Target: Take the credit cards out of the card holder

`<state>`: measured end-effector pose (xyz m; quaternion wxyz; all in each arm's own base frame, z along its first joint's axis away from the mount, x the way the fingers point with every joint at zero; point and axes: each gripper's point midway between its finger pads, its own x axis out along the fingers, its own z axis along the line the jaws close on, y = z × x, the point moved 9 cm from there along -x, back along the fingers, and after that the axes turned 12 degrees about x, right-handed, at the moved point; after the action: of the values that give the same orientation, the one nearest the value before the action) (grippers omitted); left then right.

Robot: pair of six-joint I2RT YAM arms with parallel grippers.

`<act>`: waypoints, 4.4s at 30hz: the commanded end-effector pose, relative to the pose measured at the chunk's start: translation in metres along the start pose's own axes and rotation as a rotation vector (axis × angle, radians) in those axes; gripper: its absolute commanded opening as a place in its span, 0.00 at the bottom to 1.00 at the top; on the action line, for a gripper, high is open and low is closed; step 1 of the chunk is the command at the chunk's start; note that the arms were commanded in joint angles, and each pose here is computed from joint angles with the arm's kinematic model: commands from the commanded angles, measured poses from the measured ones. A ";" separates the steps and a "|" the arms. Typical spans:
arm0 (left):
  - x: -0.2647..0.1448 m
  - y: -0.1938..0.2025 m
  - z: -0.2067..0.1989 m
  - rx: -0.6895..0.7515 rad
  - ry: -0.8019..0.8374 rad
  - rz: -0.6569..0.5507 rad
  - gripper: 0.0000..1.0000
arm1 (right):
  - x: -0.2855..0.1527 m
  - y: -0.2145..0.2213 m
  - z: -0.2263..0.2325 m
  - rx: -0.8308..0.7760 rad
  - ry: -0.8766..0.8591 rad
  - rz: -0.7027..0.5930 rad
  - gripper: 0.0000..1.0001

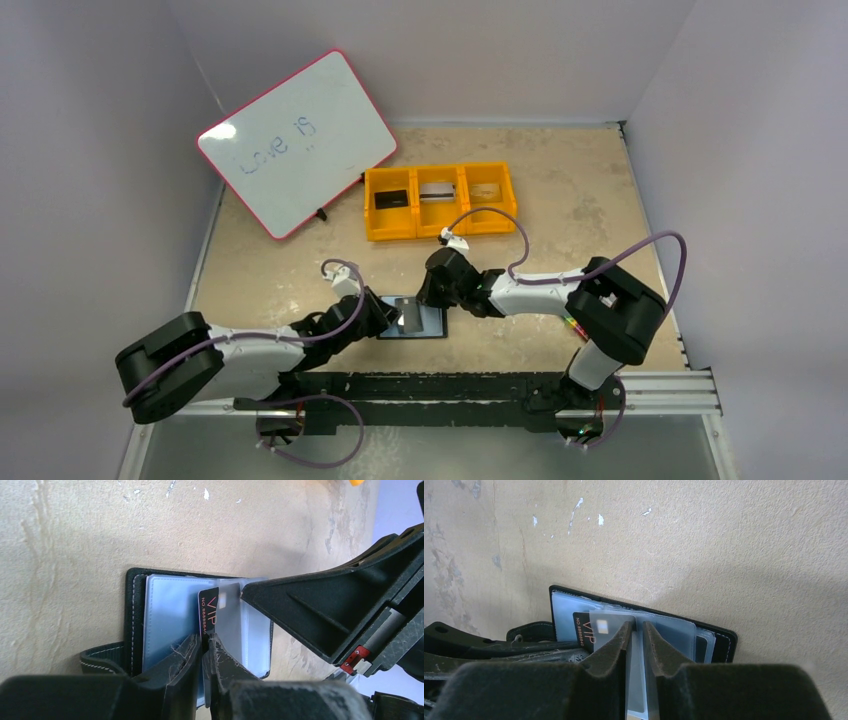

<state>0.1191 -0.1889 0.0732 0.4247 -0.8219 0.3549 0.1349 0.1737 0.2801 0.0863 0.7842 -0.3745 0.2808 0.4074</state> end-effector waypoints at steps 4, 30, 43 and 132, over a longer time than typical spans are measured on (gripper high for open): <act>0.002 0.004 0.001 -0.044 0.045 -0.002 0.07 | 0.005 0.019 -0.071 -0.102 0.318 0.064 0.18; -0.027 -0.027 0.001 0.062 -0.076 -0.104 0.00 | -0.016 0.002 -0.047 -0.096 0.245 -0.002 0.20; -0.039 -0.050 -0.036 0.070 0.086 -0.152 0.00 | -0.057 -0.021 0.005 -0.071 -0.098 -0.063 0.39; -0.129 -0.114 0.009 0.038 -0.306 -0.507 0.77 | 0.030 -0.170 0.135 -1.489 0.025 -0.608 0.00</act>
<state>0.1076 -0.0827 0.1873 0.5081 -0.8423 0.0929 0.1540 0.3372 0.3344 0.1809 0.4583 -0.8268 -0.1501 0.2897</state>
